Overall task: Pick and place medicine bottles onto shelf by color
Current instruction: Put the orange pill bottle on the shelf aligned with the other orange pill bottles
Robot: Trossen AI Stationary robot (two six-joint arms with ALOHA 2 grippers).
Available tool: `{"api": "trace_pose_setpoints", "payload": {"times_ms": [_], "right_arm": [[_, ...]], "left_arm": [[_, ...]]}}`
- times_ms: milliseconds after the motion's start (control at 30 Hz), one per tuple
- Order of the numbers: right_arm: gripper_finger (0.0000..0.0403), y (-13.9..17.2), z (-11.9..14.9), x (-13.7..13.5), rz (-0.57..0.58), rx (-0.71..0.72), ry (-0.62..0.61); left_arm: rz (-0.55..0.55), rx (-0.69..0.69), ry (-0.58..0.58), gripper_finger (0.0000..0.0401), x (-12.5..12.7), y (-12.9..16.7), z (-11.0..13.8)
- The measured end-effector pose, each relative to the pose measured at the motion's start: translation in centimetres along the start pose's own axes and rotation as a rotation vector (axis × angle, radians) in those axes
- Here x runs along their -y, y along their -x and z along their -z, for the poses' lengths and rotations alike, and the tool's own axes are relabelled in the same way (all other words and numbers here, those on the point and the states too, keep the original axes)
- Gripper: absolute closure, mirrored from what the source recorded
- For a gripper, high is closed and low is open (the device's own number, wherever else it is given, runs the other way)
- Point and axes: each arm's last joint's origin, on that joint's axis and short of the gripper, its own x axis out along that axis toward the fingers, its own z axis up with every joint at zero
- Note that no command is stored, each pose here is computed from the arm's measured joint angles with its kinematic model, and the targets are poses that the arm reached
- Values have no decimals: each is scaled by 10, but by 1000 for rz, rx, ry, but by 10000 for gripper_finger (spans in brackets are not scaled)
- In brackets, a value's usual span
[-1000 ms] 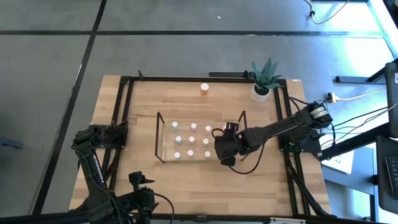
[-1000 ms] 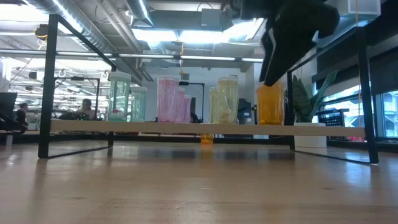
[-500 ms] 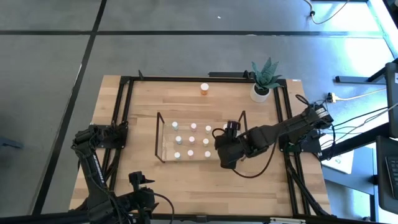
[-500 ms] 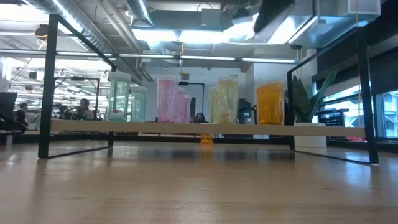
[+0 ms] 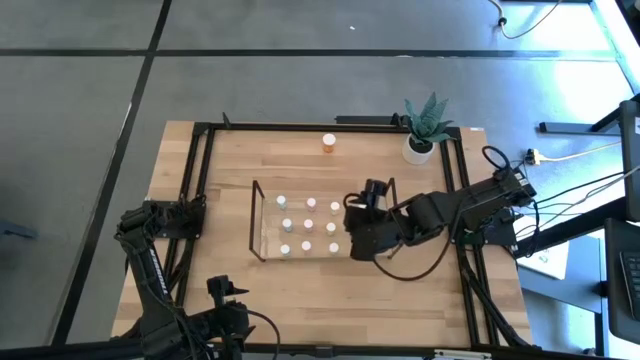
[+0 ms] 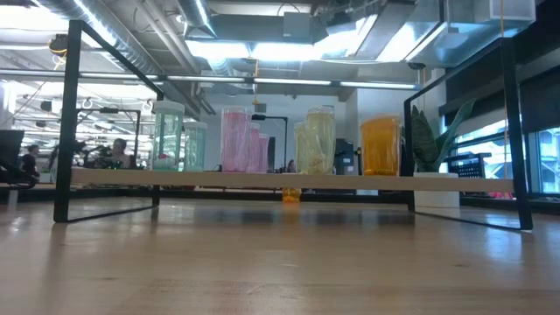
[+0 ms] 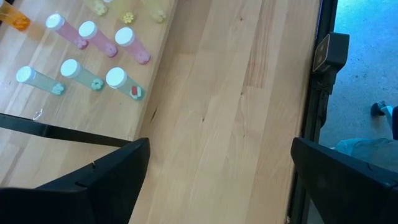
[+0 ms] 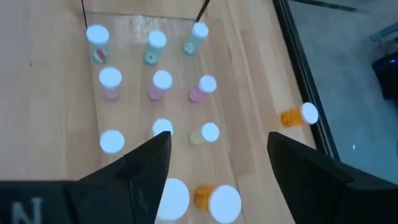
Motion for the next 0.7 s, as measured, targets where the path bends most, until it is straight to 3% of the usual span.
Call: {"api": "trace_pose_setpoints", "payload": {"times_ms": [200, 333, 433, 700], "right_arm": [[134, 0, 5, 1, 12, -43, 30], [134, 0, 7, 1, -31, -71, 36], [134, 0, 7, 0, -67, -82, 32], [134, 0, 7, -1, -77, -84, 28]], "left_arm": [[0, 1, -8, 17, 0, 0, 0], [-20, 39, -201, 17, -1, -1, -3], [-22, 35, -282, 17, -1, -2, -3], [-21, 32, -310, 17, -1, -1, -3]]}}
